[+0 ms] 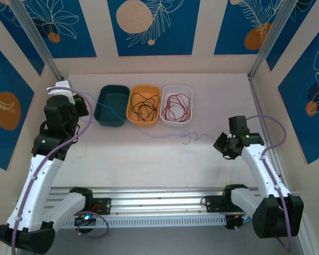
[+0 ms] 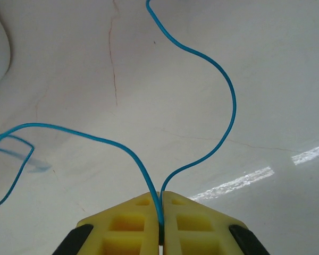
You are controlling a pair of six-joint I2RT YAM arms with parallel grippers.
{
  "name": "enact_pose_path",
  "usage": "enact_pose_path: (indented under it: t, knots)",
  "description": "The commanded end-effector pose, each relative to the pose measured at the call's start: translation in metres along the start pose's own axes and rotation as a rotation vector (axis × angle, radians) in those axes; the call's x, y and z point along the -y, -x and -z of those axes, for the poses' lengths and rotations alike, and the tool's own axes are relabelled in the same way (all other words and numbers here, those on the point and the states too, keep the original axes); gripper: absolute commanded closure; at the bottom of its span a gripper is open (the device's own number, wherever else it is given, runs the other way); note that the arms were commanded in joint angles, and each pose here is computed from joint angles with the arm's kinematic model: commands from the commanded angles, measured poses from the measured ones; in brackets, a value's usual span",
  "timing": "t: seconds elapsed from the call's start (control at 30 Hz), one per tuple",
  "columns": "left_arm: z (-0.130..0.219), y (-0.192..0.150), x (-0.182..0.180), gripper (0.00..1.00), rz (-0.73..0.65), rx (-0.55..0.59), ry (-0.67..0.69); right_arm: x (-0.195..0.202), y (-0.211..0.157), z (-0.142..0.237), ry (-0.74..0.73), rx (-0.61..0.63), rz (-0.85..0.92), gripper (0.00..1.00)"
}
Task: Untangle the cables
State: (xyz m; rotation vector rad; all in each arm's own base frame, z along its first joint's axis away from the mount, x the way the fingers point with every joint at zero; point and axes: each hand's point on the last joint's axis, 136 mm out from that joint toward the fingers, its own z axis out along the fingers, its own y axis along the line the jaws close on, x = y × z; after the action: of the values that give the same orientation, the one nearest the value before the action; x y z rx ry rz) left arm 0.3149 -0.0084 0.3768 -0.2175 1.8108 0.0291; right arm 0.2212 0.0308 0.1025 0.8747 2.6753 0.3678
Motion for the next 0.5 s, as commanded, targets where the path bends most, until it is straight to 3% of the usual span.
enact_pose_path:
  t: [0.0, 0.2, 0.47]
  knots:
    - [0.003, 0.030, 0.006, 1.00, -0.034, 0.063, -0.029, -0.004, -0.001, -0.006, 0.025, -0.017, -0.005, 0.92]
    - [0.007, 0.081, -0.009, 1.00, -0.076, 0.144, 0.056, 0.020, 0.001, -0.019, -0.058, -0.027, -0.050, 0.97]
    - [-0.002, 0.124, 0.007, 1.00, -0.084, 0.197, -0.009, 0.013, -0.001, -0.024, 0.032, -0.043, -0.076, 1.00]
